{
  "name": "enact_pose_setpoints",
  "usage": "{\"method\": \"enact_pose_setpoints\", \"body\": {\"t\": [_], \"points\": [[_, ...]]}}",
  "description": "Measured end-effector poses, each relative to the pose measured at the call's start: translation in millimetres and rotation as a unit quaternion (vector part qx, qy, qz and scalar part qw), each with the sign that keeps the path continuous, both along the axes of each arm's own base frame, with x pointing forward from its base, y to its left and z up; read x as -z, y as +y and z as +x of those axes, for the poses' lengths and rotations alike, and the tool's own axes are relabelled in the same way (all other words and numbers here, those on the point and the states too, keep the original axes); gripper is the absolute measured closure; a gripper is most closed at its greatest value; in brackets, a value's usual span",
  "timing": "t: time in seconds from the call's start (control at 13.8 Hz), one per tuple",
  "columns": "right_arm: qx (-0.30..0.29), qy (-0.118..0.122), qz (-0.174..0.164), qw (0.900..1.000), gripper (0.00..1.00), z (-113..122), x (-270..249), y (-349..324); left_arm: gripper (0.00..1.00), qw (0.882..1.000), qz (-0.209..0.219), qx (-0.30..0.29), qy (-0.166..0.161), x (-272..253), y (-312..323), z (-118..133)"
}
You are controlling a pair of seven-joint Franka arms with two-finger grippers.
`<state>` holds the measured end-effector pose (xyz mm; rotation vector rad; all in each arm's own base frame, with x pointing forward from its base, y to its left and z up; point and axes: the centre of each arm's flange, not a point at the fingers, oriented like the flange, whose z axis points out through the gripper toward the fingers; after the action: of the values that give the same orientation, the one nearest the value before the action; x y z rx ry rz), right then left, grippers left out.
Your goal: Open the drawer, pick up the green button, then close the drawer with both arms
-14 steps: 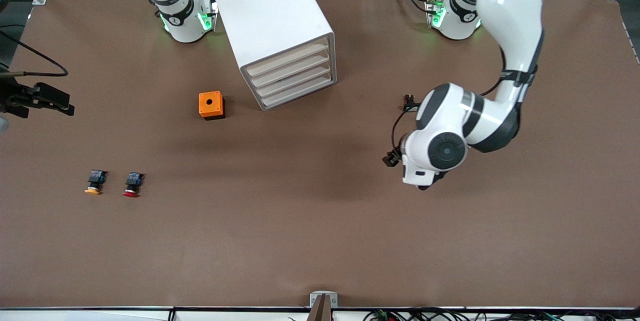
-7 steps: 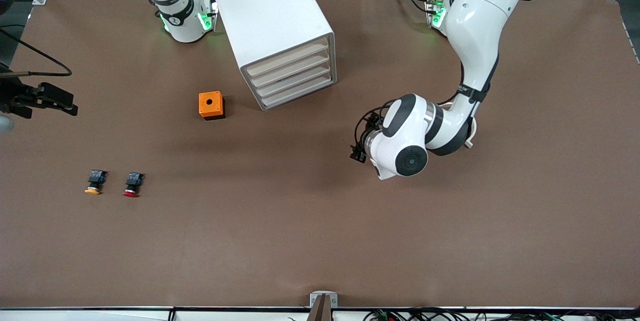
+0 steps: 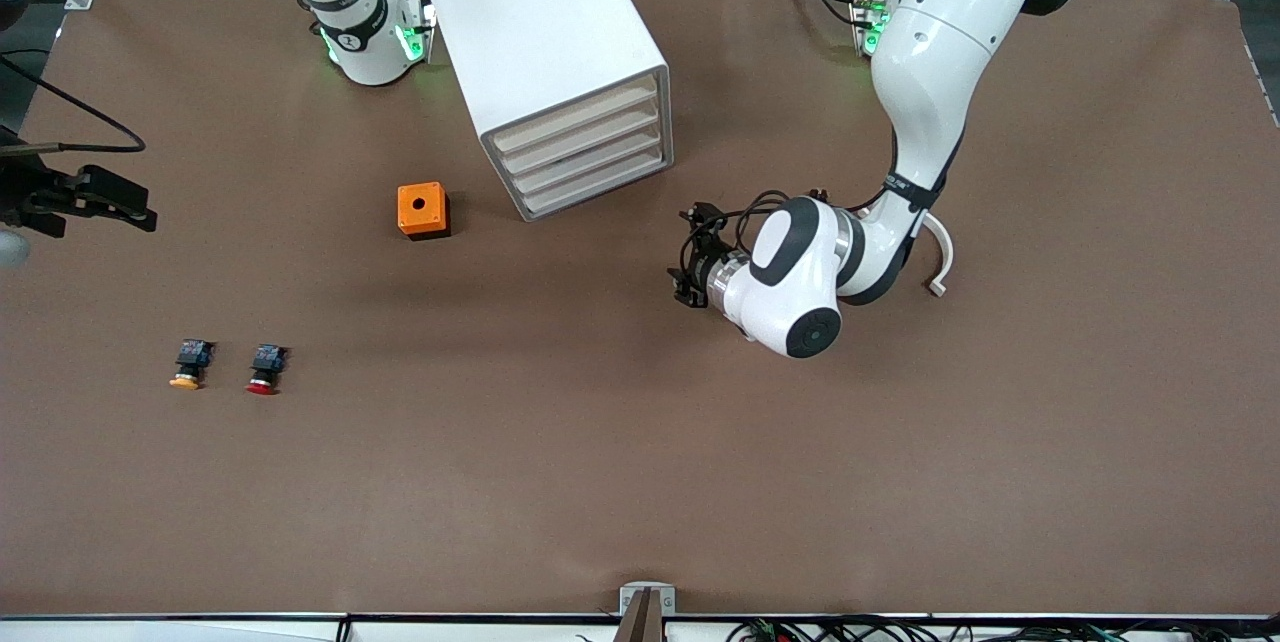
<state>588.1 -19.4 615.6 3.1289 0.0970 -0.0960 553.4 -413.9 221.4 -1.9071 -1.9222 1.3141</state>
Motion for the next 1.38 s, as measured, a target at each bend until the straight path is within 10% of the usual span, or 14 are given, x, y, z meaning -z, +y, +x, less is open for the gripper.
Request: {"method": "enact_pose_setpoints", "body": {"t": [0.58,1.38], "points": [[-0.001,0.000,0.000,1.000,0.00,0,0,1,0.03,0.980,0.113,-0.069,0.152,53,-33,-46],[-0.001,0.000,0.000,1.000,0.00,0,0,1,0.35,0.952,0.178,-0.056,0.241,59,-75,-100]]}}
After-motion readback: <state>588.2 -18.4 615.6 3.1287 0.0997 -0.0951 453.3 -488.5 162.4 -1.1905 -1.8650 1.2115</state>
